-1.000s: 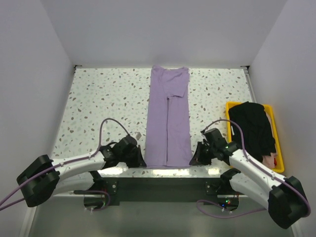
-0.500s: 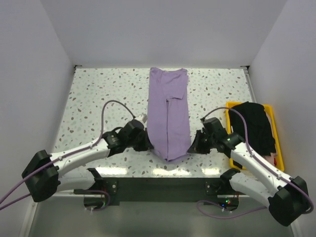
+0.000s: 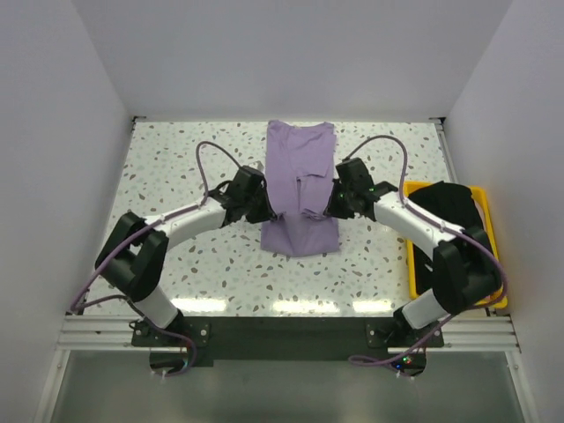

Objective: Fold and stack the t-shirts
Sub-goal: Fold the tshirt

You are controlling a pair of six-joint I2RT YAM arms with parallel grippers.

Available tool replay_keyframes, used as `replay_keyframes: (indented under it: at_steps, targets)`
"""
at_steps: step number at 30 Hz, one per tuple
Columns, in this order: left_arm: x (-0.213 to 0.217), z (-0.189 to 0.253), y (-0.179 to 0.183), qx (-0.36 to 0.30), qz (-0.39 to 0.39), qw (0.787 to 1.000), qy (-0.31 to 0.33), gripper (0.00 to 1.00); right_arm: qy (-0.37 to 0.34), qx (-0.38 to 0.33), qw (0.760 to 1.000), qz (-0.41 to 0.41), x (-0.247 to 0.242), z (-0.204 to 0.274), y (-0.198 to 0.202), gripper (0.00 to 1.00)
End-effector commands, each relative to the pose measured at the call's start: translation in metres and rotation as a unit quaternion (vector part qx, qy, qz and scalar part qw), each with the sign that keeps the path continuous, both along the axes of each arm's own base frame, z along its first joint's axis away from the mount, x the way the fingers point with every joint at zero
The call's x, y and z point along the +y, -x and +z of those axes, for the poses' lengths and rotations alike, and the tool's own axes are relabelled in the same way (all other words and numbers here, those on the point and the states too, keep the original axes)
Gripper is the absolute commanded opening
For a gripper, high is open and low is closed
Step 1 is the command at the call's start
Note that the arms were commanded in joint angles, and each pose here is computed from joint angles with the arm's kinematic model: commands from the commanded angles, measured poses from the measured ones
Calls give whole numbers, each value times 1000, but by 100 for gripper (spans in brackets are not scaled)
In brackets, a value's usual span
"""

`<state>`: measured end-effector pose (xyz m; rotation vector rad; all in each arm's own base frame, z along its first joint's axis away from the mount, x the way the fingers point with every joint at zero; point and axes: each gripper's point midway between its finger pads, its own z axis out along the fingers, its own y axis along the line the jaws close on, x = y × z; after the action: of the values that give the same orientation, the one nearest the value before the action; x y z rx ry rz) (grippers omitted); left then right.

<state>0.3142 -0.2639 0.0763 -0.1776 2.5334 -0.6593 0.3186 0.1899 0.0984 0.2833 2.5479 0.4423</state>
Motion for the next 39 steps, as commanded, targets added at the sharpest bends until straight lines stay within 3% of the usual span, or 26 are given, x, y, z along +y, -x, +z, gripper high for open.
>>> replay_keyframes:
  at_steps: [1, 12, 34, 35, 37, 38, 39]
  targets:
    - [-11, 35, -52, -62, 14, 997, 41, 0, -15, -57, 998, -28, -4, 18, -58, 0]
    - [-3, 19, -114, -55, 49, 997, 33, 0, -46, -54, 997, -42, -8, 7, -128, 0]
    - [22, -7, -163, -44, 55, 997, 40, 0, -84, -29, 994, -62, -26, -26, -167, 0]
    - [19, -4, -166, -47, 49, 997, 44, 9, -86, -27, 994, -63, -27, -27, -170, 0]
    - [19, -7, -171, -47, 45, 997, 46, 21, -90, -22, 994, -63, -27, -31, -171, 13]
    - [19, -3, -173, -54, 41, 997, 48, 33, -91, -23, 993, -65, -29, -31, -173, 19]
    - [22, -1, -175, -59, 42, 996, 48, 39, -91, -26, 993, -66, -31, -30, -174, 31]
